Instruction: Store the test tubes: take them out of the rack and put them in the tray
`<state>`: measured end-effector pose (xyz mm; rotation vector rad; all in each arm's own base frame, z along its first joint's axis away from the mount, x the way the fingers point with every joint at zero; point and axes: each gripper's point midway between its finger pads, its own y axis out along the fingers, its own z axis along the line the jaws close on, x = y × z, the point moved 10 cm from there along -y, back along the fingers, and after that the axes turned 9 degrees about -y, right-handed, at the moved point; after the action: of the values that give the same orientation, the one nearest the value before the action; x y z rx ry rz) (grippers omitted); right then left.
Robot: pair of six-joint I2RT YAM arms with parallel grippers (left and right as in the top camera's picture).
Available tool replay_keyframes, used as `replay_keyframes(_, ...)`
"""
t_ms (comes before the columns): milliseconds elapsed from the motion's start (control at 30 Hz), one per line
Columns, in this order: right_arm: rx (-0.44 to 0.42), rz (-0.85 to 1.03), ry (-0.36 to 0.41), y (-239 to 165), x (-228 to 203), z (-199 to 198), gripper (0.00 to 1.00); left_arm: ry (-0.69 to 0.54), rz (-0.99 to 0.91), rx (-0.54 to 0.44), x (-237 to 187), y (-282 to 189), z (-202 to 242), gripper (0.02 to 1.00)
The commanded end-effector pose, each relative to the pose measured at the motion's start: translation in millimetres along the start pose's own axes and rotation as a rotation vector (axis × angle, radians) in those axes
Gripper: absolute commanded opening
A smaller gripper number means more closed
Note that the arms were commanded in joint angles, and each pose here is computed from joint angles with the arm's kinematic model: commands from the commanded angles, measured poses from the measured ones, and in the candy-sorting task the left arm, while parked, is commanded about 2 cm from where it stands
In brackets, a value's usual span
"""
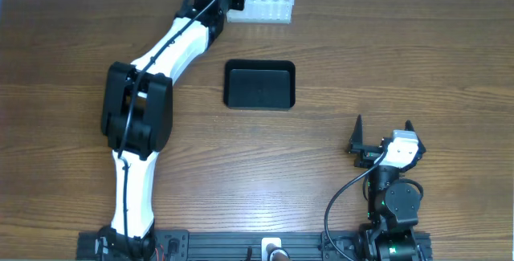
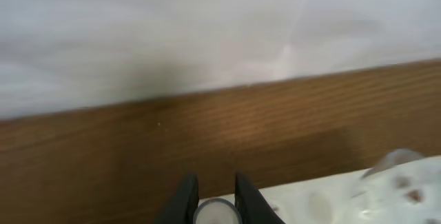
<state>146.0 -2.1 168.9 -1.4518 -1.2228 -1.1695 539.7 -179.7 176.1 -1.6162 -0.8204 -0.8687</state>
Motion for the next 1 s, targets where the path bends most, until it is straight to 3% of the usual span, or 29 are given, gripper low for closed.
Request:
replay_keyframes(33,-0.015,-0.001,-0.003,0,-1,-1,0.993,0.043,-0.233,-0.041,94,-79,-19,0.128)
replay_keyframes(200,-0.015,-0.001,-0.003,0,-1,-1,0.993,0.066,-0.359,-0.056,143,-146,-26,0.106)
replay_keyframes(333,-0.015,-0.001,-0.003,0,-1,-1,0.991,0.075,-0.311,-0.076,149,-188,-37,0.06)
replay_keyframes(467,-0.015,-0.001,-0.003,0,-1,-1,0.993,0.003,-0.103,-0.046,119,-203,-52,0.04)
replay_keyframes(667,-0.015,-0.001,-0.003,0,-1,-1,0.993,-0.203,0.244,0.199,40,-192,-61,0.042)
replay_keyframes(833,-0.015,0.0,-0.003,0,-1,-1,0.991,-0.2,0.378,0.279,-8,-159,-66,0.042)
replay_keyframes(1000,-0.015,-0.001,-0.003,0,-1,-1,0.991,-0.179,0.431,0.309,-29,-139,-65,0.042)
